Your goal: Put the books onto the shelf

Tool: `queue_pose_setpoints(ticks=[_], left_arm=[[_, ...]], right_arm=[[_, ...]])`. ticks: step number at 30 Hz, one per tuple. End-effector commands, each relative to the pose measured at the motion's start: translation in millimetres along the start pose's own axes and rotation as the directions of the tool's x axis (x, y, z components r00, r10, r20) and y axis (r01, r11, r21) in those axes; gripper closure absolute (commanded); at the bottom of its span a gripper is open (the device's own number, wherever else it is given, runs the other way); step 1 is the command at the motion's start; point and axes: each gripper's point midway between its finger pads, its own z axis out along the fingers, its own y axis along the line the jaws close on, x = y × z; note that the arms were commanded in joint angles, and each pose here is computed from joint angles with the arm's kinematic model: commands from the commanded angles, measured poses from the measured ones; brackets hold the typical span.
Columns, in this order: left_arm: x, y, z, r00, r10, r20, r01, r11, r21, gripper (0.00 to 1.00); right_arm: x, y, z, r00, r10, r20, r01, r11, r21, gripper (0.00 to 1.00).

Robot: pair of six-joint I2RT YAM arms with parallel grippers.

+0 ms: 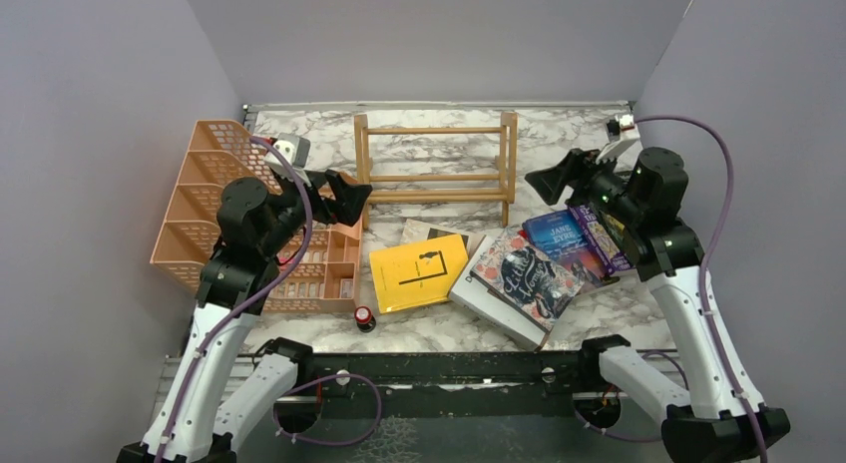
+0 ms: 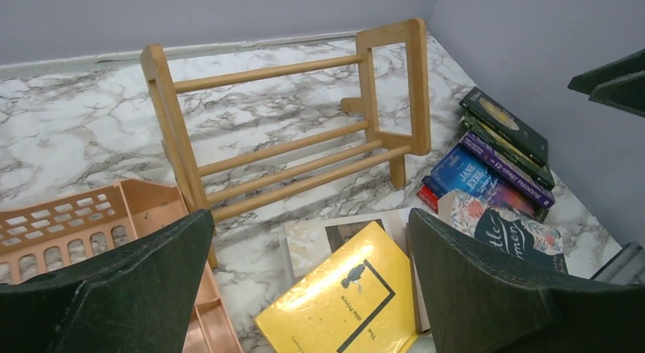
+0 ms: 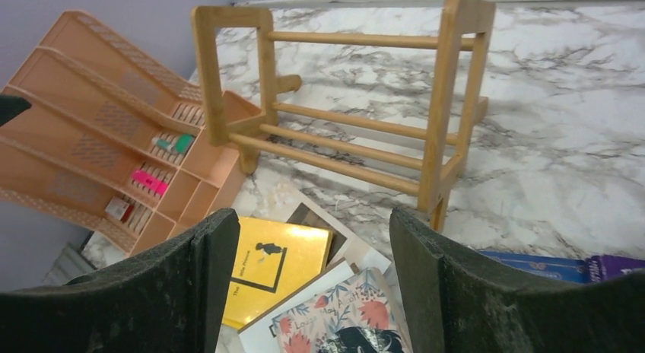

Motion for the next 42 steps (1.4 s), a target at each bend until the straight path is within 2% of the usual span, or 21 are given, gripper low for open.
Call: queue_pose_setpoints(ticks=[1, 10, 14, 17, 21, 25, 31, 34, 38, 42], left_arm=[[-15, 0, 5, 0.999, -0.015, 0.038, 0.015, 1.0, -0.006, 0.01], [-44, 27, 1, 0.999, -0.019, 0.047, 0.028, 0.979, -0.201, 0.01], [-61, 30, -6, 0.996, -0.005, 0.087, 0.025, 0.971, -0.238, 0.01], [-70, 28, -11, 0.994, 0.003, 0.111, 0.023, 0.971, -0.24, 0.01], [-77, 25, -15, 0.991, 0.009, 0.131, 0.022, 0.972, -0.236, 0.01], [-77, 26, -18, 0.991, 0.019, 0.131, 0.014, 0.969, -0.246, 0.01], [-72, 33, -15, 0.993, 0.013, 0.117, 0.02, 0.961, -0.277, 0.01], [-69, 34, -13, 0.994, 0.005, 0.107, 0.025, 0.961, -0.276, 0.01], [-64, 36, -11, 0.995, -0.001, 0.096, 0.028, 0.959, -0.281, 0.01], [-62, 38, -11, 0.996, -0.001, 0.086, 0.026, 0.957, -0.289, 0.01]], right_arm=[[4, 32, 13, 0.999, -0.047, -0.001, 0.046, 0.986, -0.159, 0.24], [73, 102, 63, 0.973, -0.182, -0.14, 0.152, 0.967, -0.204, 0.23], [112, 140, 76, 0.941, -0.279, -0.192, 0.225, 0.939, -0.262, 0.23], [144, 168, 79, 0.895, -0.39, -0.218, 0.321, 0.901, -0.293, 0.23], [188, 186, 82, 0.778, -0.575, -0.254, 0.502, 0.812, -0.298, 0.21], [231, 188, 80, 0.602, -0.746, -0.283, 0.68, 0.665, -0.309, 0.2], [287, 187, 67, 0.375, -0.879, -0.295, 0.796, 0.468, -0.384, 0.19], [306, 177, 66, 0.286, -0.904, -0.317, 0.835, 0.398, -0.381, 0.19], [327, 161, 71, 0.197, -0.917, -0.347, 0.872, 0.325, -0.365, 0.19], [341, 154, 77, 0.143, -0.927, -0.346, 0.897, 0.269, -0.352, 0.19]])
